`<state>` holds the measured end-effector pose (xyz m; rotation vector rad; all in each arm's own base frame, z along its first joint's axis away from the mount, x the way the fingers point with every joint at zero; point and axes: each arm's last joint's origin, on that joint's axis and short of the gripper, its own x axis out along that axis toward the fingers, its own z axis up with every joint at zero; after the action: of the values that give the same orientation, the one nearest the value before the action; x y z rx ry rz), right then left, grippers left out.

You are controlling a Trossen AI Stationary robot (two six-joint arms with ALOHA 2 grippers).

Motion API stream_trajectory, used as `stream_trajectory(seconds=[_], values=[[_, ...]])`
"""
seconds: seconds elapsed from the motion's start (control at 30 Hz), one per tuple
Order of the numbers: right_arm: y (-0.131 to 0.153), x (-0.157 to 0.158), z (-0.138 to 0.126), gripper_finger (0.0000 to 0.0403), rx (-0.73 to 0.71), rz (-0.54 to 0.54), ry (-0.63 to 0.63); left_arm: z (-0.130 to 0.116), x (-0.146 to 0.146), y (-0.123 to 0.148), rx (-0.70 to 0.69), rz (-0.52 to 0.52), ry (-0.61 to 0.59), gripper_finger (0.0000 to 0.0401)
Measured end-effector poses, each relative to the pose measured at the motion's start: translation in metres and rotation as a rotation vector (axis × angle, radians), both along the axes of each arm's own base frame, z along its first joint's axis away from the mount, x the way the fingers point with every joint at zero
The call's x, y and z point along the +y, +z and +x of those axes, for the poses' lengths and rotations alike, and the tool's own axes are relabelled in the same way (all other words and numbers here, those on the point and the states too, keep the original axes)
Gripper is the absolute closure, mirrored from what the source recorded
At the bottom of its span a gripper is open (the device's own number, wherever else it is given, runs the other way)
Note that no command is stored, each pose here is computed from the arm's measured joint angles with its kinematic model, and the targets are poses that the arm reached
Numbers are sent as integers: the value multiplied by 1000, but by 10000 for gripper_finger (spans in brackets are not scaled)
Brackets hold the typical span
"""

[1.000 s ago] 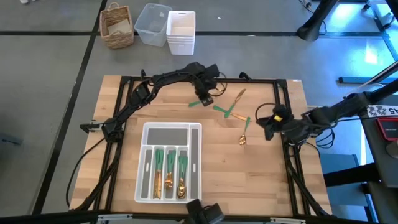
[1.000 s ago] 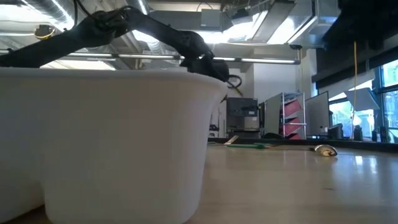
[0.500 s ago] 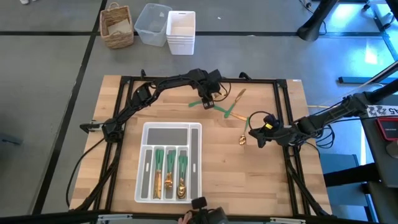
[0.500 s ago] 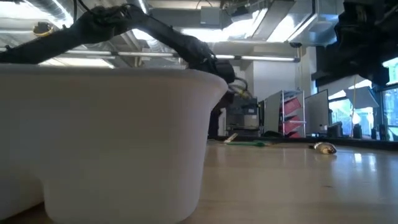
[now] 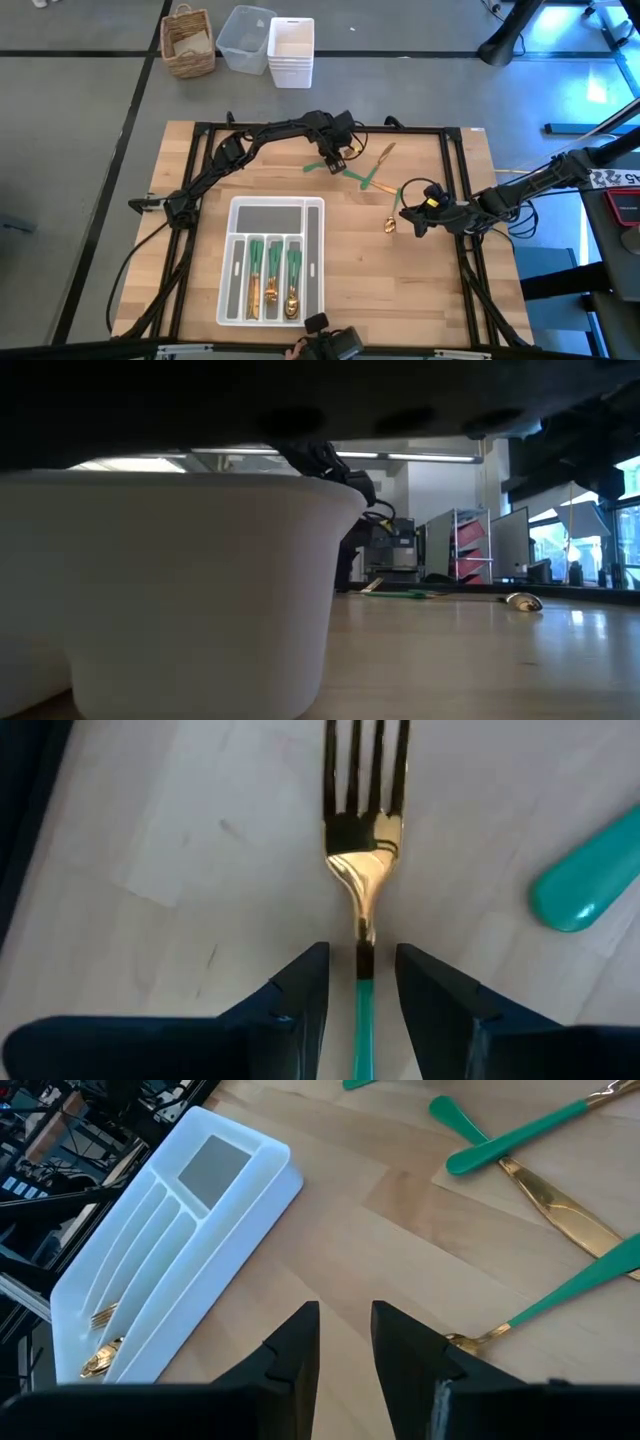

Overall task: Sort silverware
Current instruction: Put the fork in the silverware tray

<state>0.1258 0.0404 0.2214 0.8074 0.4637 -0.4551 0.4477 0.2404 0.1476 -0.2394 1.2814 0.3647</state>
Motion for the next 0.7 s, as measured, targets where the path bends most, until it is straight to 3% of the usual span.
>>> stream_trajectory(seconds=[0.7], values=[[0, 0, 0, 308, 1, 1, 2, -4, 1, -1, 14, -35, -24, 291]])
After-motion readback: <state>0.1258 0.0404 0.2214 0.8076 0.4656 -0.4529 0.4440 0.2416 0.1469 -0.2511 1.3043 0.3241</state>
